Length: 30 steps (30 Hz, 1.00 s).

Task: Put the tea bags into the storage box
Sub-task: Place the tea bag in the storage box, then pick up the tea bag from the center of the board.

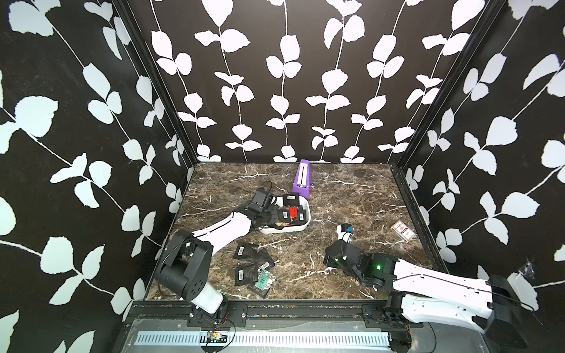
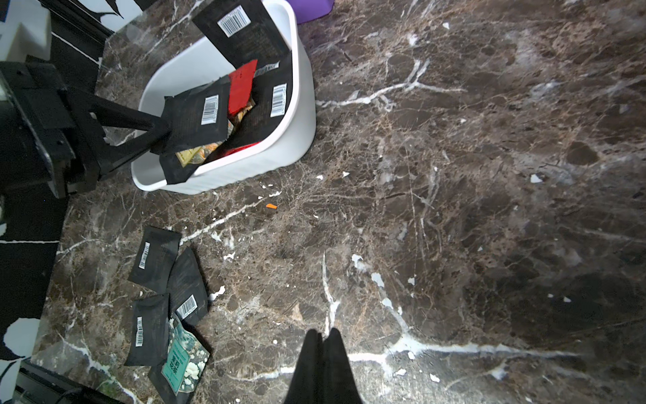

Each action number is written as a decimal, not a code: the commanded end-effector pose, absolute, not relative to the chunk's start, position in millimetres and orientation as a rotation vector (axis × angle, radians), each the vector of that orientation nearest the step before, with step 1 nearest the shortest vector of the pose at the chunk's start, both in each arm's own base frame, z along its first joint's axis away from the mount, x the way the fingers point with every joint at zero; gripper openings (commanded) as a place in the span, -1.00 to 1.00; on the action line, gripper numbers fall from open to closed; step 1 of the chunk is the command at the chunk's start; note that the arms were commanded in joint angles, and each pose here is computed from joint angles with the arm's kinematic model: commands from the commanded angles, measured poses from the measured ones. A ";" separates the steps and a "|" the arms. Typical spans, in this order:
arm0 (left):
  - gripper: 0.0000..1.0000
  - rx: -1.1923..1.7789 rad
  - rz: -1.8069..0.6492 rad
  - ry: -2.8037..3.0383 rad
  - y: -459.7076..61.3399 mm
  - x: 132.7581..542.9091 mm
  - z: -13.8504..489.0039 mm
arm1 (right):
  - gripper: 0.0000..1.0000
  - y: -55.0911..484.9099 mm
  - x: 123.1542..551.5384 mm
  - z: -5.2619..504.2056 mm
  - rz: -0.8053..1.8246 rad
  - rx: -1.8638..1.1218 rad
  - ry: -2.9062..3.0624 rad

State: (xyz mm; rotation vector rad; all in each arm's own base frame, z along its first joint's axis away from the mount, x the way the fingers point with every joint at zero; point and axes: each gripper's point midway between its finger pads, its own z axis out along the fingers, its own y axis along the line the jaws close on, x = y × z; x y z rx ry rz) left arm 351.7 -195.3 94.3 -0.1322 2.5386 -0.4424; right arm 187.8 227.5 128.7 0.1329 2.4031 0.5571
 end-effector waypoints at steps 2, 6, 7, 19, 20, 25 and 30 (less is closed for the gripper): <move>-1.00 -0.128 -0.467 2.487 -198.3 361.8 121.8 | -1.00 239.8 189.6 142.3 0.612 0.137 2.370; -0.50 -0.130 -0.467 2.458 -195.4 360.8 145.6 | -0.99 245.0 187.7 144.6 0.623 0.119 2.371; -0.39 -0.130 -0.459 2.451 -193.3 360.2 152.1 | -0.95 246.8 186.8 144.7 0.625 0.111 2.373; -0.26 -0.114 -0.395 2.477 -150.3 294.1 200.5 | -0.46 283.6 165.1 137.7 0.724 0.020 2.396; -0.32 -0.122 -0.414 2.506 -148.0 281.9 194.0 | -0.41 289.2 162.3 136.1 0.736 0.012 2.398; -0.66 -0.197 -0.487 2.593 -130.1 223.6 162.5 | -0.32 315.5 147.2 124.5 0.790 -0.023 2.408; -0.74 -0.293 -0.521 2.631 -108.3 176.3 131.7 | -0.29 345.4 130.0 111.7 0.889 -0.036 2.421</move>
